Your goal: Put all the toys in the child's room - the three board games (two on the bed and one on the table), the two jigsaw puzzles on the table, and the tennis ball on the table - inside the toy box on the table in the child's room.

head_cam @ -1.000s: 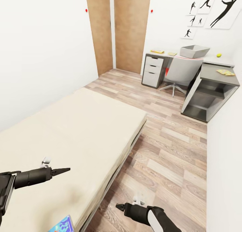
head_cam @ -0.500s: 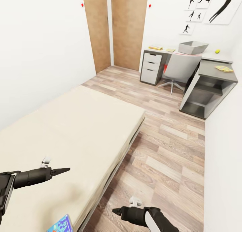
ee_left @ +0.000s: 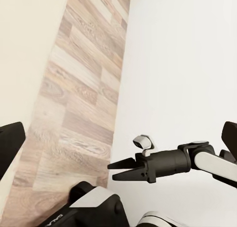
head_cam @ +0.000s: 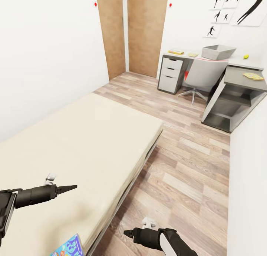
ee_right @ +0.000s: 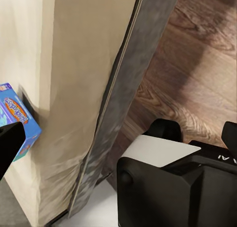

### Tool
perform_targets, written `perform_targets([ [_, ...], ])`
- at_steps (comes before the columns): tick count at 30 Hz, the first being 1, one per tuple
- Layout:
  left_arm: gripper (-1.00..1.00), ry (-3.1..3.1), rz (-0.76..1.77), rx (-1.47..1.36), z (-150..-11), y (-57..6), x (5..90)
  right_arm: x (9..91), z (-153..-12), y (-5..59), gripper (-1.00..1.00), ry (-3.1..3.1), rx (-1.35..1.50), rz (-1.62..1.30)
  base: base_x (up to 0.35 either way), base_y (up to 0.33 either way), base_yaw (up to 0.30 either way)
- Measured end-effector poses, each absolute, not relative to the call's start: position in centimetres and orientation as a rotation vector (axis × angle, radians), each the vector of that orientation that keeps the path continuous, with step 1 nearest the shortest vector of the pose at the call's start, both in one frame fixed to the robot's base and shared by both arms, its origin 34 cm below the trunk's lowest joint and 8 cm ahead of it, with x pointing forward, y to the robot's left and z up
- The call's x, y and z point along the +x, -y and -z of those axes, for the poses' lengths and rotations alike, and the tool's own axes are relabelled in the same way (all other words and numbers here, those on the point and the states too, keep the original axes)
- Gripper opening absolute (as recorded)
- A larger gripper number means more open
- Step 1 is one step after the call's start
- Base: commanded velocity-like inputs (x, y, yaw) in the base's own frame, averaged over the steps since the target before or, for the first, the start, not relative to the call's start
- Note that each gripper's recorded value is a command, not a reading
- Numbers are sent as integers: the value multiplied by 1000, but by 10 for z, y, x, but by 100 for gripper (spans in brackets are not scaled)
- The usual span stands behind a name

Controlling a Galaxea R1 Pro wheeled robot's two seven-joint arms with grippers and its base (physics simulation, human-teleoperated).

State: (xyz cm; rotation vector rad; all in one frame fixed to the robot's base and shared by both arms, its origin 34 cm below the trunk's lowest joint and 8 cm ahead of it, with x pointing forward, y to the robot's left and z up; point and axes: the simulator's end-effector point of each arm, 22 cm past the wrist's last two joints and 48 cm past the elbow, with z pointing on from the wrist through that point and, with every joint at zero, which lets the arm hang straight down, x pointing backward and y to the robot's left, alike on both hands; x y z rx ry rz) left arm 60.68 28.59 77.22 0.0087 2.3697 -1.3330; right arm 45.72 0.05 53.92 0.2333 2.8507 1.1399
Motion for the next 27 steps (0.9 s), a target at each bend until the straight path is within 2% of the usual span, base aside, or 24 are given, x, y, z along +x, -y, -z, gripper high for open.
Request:
perform_targets([
  [7,100,-2370,1333,9,-772,-286,607,457,-539,0,100,-2849,235,-1140,0,0,142],
  [27,100,-2360,1319,-12,-765,-293,609,459,-530,0,100,-2841,227,-1133,0,0,4],
])
